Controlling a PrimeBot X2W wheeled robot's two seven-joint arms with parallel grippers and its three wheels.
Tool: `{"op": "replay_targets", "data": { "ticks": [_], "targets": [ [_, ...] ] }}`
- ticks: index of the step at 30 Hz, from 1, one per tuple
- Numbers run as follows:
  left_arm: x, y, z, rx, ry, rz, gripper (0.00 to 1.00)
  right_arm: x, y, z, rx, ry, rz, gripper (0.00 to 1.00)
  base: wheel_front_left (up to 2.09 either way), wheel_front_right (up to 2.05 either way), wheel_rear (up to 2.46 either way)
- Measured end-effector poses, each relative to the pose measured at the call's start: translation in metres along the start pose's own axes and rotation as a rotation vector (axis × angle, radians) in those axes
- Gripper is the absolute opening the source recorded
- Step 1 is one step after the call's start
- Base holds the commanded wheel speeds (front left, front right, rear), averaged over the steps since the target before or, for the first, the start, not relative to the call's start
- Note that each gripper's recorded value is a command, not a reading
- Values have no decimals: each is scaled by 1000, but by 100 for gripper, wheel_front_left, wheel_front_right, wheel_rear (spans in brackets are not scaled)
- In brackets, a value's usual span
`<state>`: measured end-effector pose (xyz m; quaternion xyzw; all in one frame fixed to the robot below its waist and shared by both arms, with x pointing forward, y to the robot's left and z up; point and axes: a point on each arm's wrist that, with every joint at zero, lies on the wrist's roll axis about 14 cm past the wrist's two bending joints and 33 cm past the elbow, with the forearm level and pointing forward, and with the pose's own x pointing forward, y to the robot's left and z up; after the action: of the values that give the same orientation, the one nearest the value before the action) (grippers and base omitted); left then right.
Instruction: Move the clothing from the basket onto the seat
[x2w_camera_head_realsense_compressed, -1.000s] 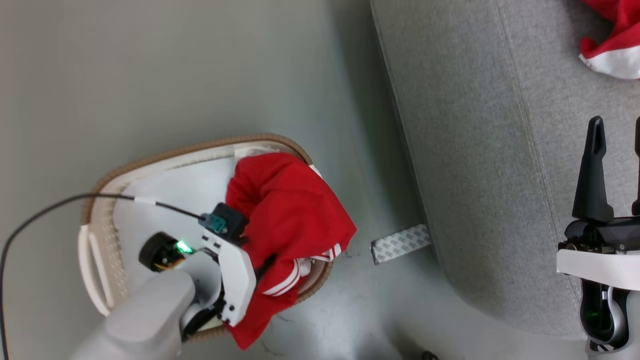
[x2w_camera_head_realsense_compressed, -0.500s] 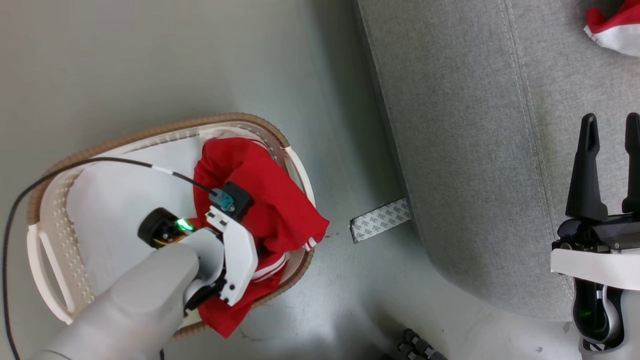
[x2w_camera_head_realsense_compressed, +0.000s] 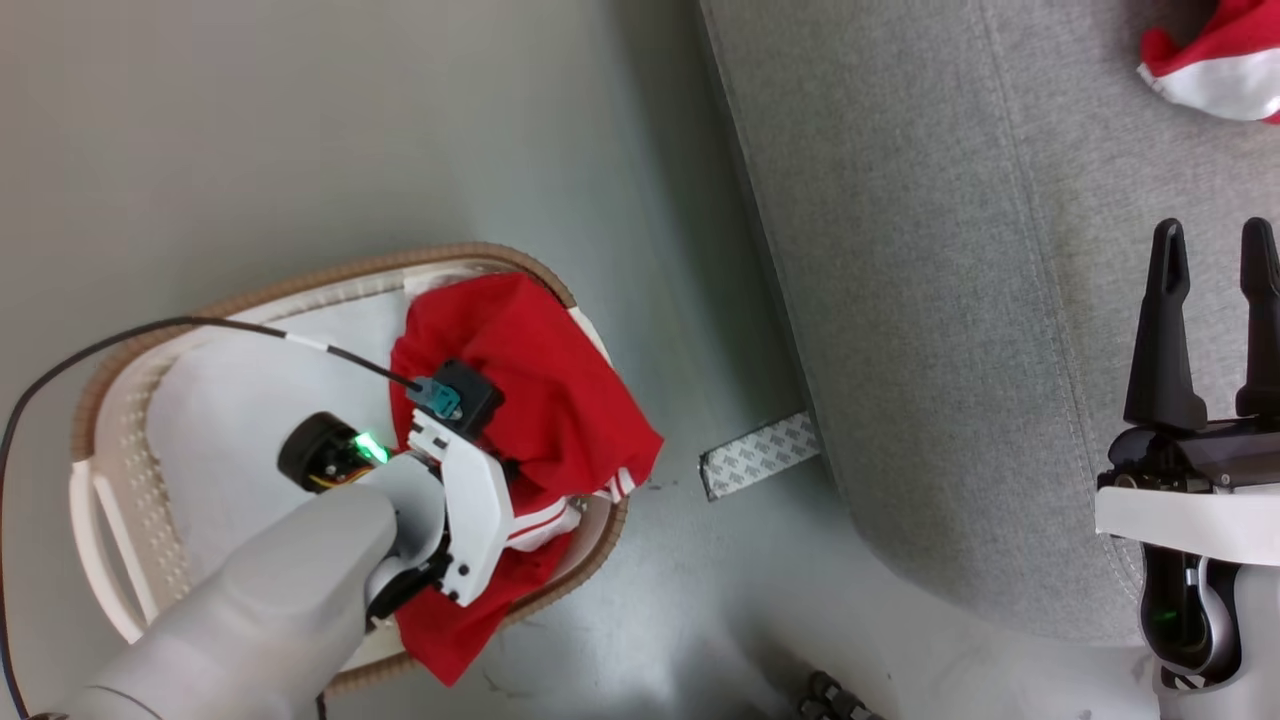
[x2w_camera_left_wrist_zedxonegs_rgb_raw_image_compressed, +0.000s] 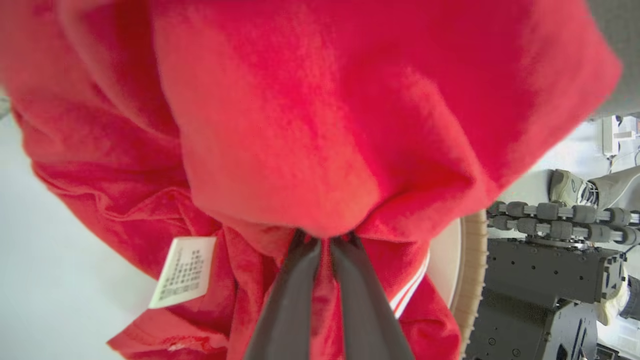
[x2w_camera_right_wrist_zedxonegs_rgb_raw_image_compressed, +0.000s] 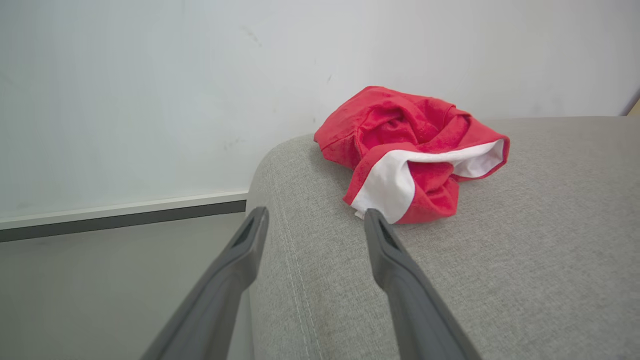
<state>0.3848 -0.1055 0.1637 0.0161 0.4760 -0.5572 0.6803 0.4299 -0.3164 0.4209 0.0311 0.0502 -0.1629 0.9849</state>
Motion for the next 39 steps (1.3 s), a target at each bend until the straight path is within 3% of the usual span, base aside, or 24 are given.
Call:
{"op": "replay_targets", "data": {
  "ticks": [20,29,39],
  "targets": [
    [-75,-45,89,18,-355,95,0,-16,19,64,24,-160,70,100,0,0,0],
    [-132,-76,129,87,-535,162,0,-32,45,90,59,-223,150,100,0,0,0],
    [-212,-109,180,171,-753,254,0,-62,77,90,126,-211,254,100,0,0,0]
  ]
}}
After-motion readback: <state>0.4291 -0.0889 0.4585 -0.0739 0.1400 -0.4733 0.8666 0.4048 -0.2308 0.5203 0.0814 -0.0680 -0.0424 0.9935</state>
